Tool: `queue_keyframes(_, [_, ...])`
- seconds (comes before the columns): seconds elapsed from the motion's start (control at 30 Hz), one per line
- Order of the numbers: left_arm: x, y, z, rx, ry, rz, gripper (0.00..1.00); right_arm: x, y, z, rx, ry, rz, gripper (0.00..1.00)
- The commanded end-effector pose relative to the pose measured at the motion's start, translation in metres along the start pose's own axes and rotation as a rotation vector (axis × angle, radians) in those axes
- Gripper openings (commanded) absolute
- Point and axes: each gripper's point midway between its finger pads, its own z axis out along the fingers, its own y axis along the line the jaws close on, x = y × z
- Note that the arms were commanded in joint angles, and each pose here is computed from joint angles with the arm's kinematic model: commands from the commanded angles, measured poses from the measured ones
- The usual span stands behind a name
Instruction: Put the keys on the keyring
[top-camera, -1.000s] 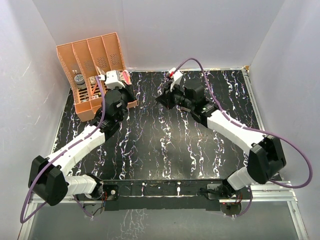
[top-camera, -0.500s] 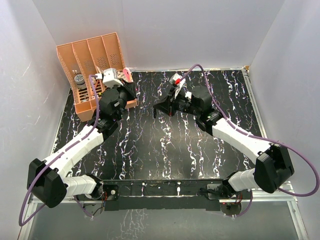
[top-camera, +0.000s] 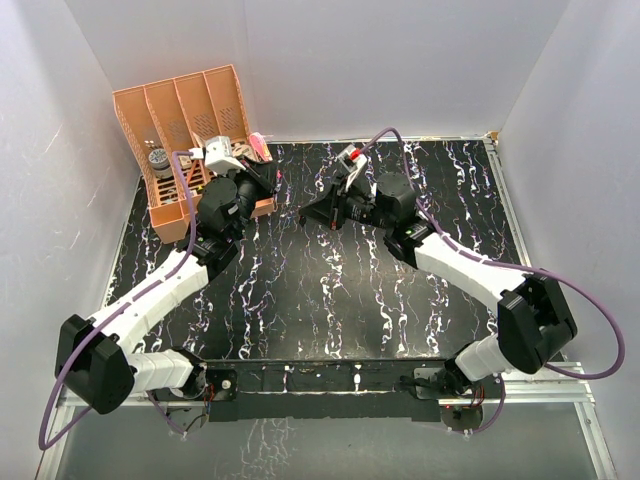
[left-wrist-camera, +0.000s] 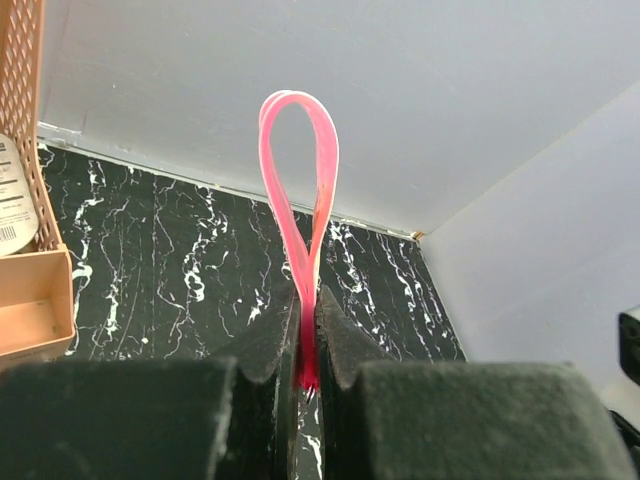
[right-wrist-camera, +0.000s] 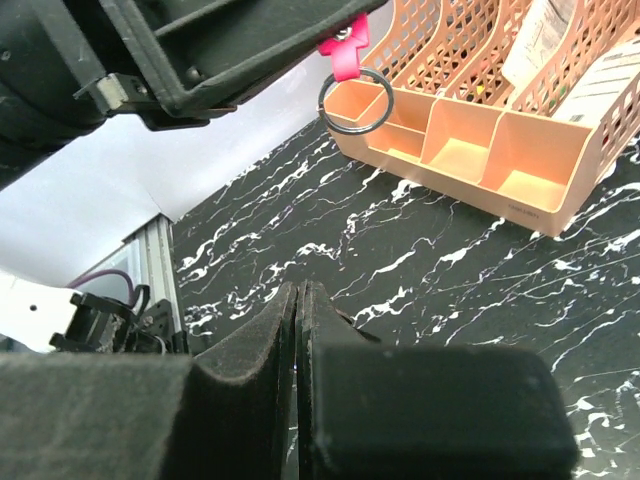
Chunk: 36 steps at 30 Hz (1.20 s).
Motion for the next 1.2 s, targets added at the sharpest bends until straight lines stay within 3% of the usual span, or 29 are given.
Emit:
queue_keyframes(0.0, [-0.007, -0.009, 0.002, 0.037, -0.026, -0.04, 0.0, -0.043, 0.016, 0.006, -0.022, -0.124, 0.029, 0.0])
queue_keyframes(0.3, [0.005, -0.009, 0.004, 0.062, -0.021, -0.03, 0.0, -0.066, 0.024, 0.008, -0.045, -0.217, 0.139, 0.0])
queue_keyframes(0.67, [0.008, -0.02, -0.001, 0.177, -0.11, -0.039, 0.0, -0.064, 0.017, 0.014, -0.033, -0.23, 0.202, 0.0])
queue_keyframes(1.17, [0.01, -0.033, -0.008, 0.198, -0.155, -0.024, 0.0, -0.065, 0.006, 0.015, 0.021, -0.259, 0.285, 0.0])
